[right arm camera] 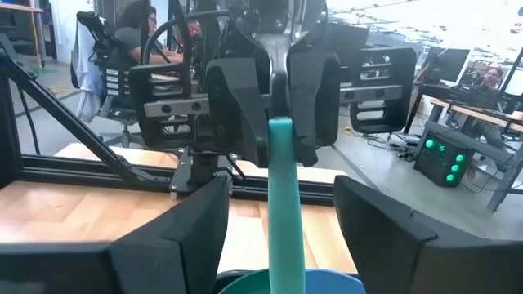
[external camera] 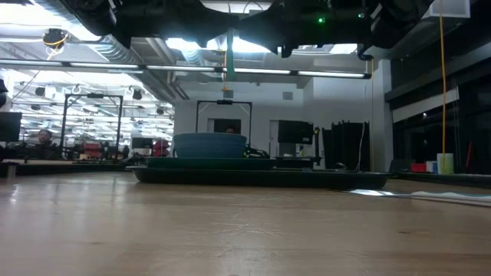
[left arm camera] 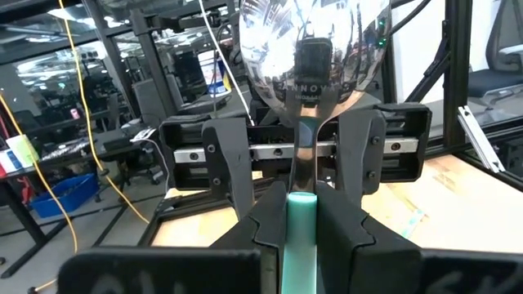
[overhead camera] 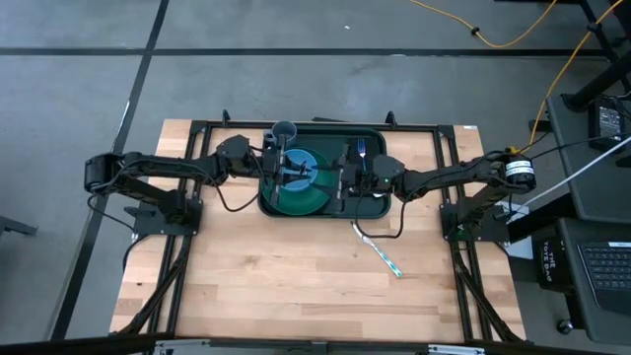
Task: Set up tray
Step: Put the light blue spoon on the black table napkin to the left of the blue fork
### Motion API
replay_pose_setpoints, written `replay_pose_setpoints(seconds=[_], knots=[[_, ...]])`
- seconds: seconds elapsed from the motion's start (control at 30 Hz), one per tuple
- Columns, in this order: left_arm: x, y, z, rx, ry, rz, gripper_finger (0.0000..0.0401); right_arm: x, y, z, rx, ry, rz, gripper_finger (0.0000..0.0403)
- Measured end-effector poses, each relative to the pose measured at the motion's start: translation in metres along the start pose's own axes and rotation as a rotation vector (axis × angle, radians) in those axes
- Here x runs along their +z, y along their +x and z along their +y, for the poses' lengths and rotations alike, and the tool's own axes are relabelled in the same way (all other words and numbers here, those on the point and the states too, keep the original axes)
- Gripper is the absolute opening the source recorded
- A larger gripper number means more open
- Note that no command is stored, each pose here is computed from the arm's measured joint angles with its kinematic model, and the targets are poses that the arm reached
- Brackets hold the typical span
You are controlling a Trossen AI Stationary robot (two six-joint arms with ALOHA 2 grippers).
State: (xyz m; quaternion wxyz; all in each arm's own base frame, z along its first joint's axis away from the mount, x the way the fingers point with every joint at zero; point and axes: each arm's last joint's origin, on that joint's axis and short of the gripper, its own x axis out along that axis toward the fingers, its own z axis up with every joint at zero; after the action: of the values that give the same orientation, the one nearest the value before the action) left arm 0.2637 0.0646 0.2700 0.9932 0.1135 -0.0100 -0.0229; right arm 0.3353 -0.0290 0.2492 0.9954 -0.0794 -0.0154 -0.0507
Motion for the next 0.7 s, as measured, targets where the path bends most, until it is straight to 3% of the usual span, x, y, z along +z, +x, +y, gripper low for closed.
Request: replay_pose_setpoints(seconds=[0.37, 0.7], knots=[[0.001, 0.001, -0.004, -0.01, 0.002, -0.007, 0.003, -0.004, 0.022, 0.0, 0.006, -0.019, 0.06, 0.0226], [0.001, 0.002, -0.004, -0.002, 0.008, -0.003, 0.003, 0.002, 0.023, -0.002, 0.001, -0.03, 0.05, 0.0222]])
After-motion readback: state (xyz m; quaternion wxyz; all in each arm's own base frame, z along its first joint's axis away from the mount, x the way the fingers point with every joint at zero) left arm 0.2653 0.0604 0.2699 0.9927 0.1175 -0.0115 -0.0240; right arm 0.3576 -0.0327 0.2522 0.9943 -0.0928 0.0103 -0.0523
